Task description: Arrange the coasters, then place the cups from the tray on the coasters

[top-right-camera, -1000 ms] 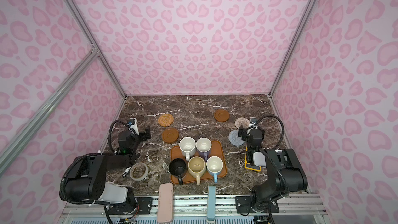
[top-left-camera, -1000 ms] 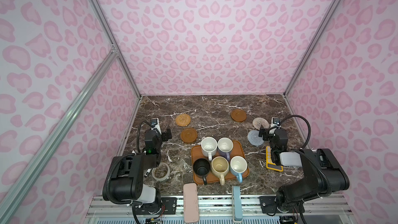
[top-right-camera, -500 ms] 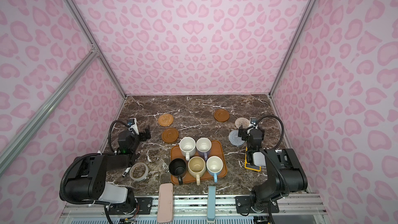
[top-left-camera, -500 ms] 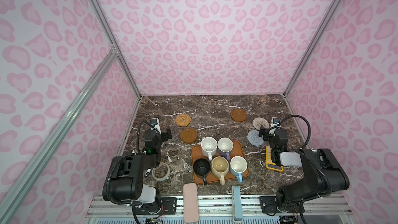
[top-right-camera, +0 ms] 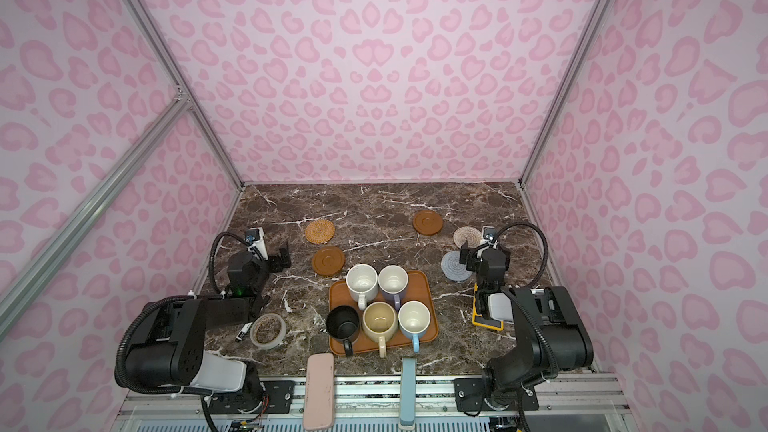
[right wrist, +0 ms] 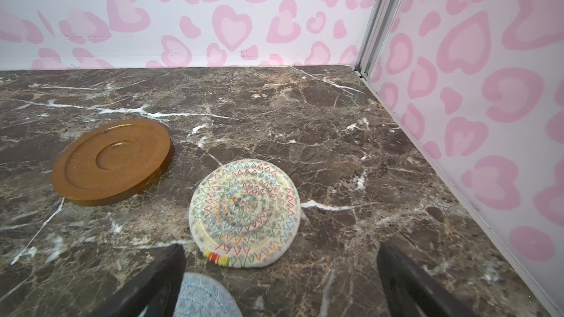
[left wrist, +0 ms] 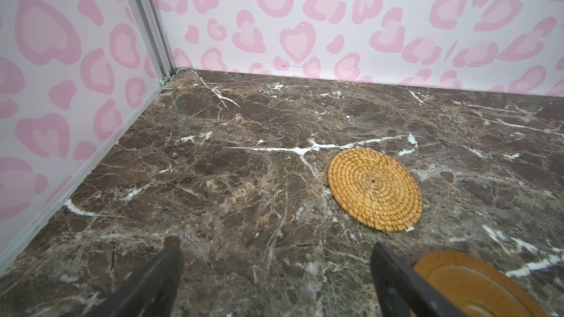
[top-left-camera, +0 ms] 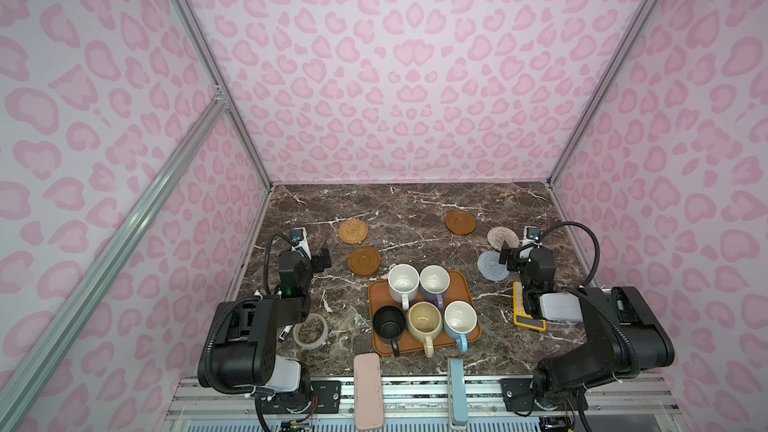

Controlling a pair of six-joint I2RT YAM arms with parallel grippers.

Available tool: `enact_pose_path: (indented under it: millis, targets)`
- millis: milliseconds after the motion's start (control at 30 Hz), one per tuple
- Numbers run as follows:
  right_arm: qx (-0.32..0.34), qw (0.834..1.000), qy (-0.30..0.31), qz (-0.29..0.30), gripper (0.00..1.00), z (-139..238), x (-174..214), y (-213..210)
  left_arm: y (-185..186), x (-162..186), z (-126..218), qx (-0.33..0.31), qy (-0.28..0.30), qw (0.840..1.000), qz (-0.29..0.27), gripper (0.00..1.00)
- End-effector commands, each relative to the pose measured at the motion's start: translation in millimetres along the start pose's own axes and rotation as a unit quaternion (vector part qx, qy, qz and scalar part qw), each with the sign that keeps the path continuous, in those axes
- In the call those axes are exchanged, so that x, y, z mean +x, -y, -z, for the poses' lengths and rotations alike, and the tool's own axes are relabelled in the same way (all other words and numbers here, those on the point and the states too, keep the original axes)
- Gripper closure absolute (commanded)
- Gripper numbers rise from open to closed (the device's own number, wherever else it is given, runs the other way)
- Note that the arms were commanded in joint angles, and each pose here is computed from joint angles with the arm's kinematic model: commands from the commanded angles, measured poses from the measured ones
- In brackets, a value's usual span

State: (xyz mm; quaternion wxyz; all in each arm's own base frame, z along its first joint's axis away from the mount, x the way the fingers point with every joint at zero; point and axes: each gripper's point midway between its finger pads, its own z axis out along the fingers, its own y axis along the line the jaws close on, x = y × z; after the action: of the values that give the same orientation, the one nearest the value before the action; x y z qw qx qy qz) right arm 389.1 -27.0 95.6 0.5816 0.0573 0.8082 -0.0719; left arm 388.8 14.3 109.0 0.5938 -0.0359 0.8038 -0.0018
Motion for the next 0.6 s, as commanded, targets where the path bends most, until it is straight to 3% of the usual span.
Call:
enact_pose_path:
  millis: [0, 567]
  targets:
    - [0.001, 1.0, 0.006, -0.002, 0.0, -0.5, -3.7, 0.2, -0.4, -6.3, 0.8, -0.001, 0.012, 1.0, -0.003, 0.03]
    - [-0.017, 1.0, 0.023, 0.004, 0.0, 11.2, -16.2, -4.7, -9.1, -16.2, 12.1, -0.028, 0.032, 0.999, 0.008, 0.03]
